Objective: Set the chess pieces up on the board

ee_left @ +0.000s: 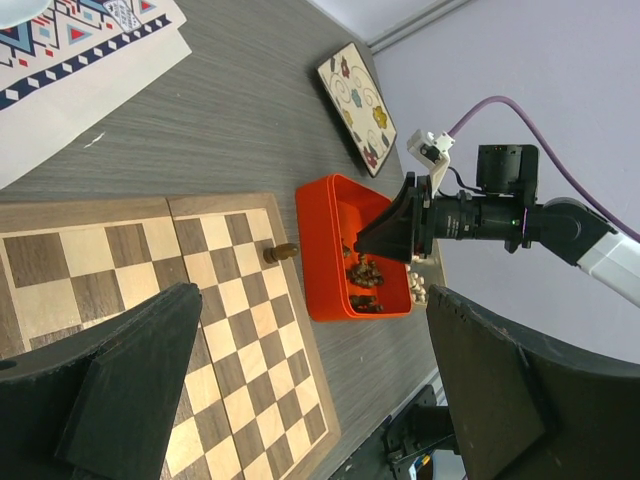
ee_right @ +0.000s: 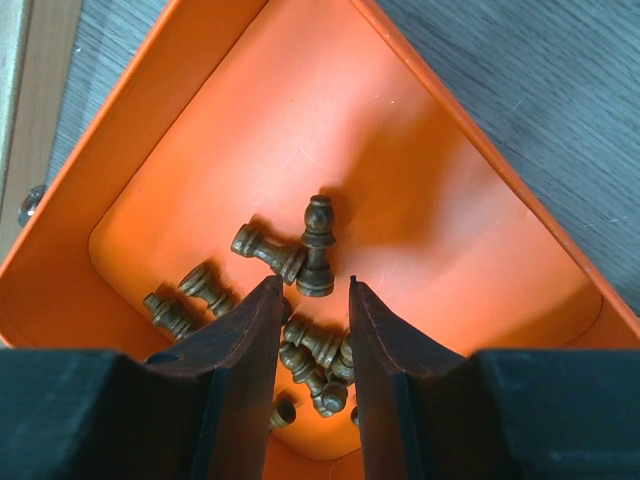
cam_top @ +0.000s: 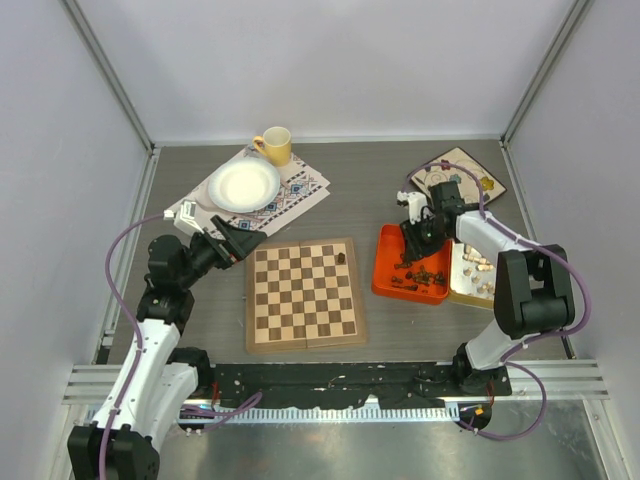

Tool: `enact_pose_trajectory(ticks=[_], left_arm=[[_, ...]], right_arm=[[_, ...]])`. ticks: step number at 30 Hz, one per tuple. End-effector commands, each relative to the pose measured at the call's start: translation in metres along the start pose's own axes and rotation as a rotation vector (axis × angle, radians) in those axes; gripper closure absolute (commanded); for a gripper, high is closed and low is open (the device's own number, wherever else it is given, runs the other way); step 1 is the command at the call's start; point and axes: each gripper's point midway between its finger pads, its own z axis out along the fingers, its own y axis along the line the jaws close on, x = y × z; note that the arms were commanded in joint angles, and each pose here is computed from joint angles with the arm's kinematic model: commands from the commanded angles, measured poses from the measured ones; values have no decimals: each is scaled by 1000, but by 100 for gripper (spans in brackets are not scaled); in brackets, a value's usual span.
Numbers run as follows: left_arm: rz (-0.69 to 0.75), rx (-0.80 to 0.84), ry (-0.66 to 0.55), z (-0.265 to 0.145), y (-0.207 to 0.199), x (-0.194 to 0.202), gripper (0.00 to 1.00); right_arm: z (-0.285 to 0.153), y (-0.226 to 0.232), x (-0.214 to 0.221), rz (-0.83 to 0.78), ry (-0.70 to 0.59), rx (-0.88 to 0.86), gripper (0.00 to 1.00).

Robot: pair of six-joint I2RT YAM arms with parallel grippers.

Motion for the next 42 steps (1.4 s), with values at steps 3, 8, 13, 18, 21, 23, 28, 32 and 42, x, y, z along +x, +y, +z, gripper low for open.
enact_pose_trajectory(ticks=[3, 8, 13, 18, 21, 23, 28, 32, 42], left_arm=[[21, 44, -15, 1, -10, -4, 0], [20, 44, -17, 0, -10, -5, 0], [16, 38, -16, 0, -8, -4, 1], [17, 40, -18, -1, -9, -4, 0], [17, 38, -20, -1, -9, -4, 0], [19, 34, -19, -1, -8, -4, 0], [20, 33, -18, -1, -8, -4, 0], [21, 35, -18, -1, -9, -4, 0], [23, 32, -19, -4, -9, -2, 1]], right_arm=[[9, -10, -5, -35, -8, 46, 62], [12, -10, -4, -45, 6, 56, 62], [13, -13, 0, -51, 22, 72, 63], [15, -16, 3, -61, 38, 90, 63], [16, -20, 6, -63, 54, 119, 64], [15, -24, 6, -63, 54, 137, 64], [12, -20, 0, -70, 29, 123, 64], [13, -18, 4, -77, 40, 110, 64], [27, -10, 23, -155, 141, 108, 57]])
